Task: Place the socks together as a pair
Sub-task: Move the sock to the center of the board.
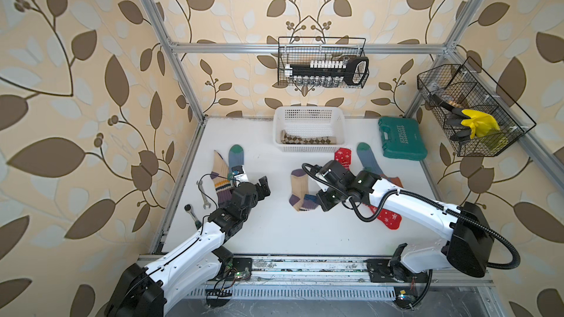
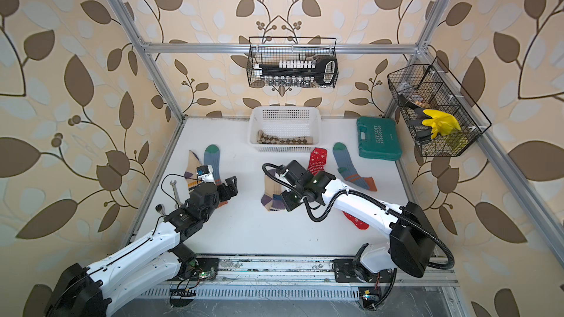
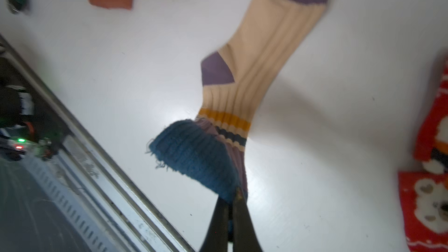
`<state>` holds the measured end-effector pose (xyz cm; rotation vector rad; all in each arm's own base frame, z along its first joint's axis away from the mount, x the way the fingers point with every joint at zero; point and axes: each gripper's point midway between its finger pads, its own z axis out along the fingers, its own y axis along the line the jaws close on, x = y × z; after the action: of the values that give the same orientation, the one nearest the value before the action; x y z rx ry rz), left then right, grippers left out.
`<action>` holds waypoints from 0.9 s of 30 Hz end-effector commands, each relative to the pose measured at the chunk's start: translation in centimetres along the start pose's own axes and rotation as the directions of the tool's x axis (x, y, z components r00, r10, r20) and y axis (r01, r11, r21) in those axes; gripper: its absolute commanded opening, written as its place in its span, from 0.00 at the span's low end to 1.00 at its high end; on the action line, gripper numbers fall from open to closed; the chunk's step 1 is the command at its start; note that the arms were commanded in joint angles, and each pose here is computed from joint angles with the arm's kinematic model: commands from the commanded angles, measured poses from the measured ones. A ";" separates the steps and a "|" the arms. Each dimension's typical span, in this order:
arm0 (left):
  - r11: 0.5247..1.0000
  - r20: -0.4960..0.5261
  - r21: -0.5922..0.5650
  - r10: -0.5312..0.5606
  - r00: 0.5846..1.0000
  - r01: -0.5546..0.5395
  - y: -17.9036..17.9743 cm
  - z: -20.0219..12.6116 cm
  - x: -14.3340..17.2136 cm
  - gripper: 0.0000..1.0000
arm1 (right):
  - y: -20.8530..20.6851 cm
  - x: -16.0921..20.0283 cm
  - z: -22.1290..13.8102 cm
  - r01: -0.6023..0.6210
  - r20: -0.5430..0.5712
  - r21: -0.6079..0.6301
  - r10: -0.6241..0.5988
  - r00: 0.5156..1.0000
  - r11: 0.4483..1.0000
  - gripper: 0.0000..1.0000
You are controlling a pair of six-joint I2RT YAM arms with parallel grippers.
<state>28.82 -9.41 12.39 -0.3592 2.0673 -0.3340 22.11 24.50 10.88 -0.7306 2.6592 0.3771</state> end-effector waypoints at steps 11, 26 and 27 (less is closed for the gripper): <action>0.993 -0.329 0.036 0.120 0.937 -0.115 -6.0 7.4 2.4 0.97 | -9.6 0.0 -0.8 -0.206 0.194 0.341 0.146 0.970 0.917 0.14; 0.993 -0.555 0.016 0.109 0.825 -0.120 -6.7 12.5 5.8 0.76 | -9.9 -1.0 -2.1 -0.279 0.232 0.258 0.221 0.947 0.925 0.40; 0.993 -0.568 0.020 0.110 0.816 -0.120 -6.8 12.7 6.1 0.74 | -9.6 -1.1 -1.9 -0.277 0.225 0.240 0.225 0.948 0.930 0.40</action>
<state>37.19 -18.24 3.73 -0.1848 2.6397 -0.3248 27.72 15.28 11.14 -0.2526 2.5397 0.0479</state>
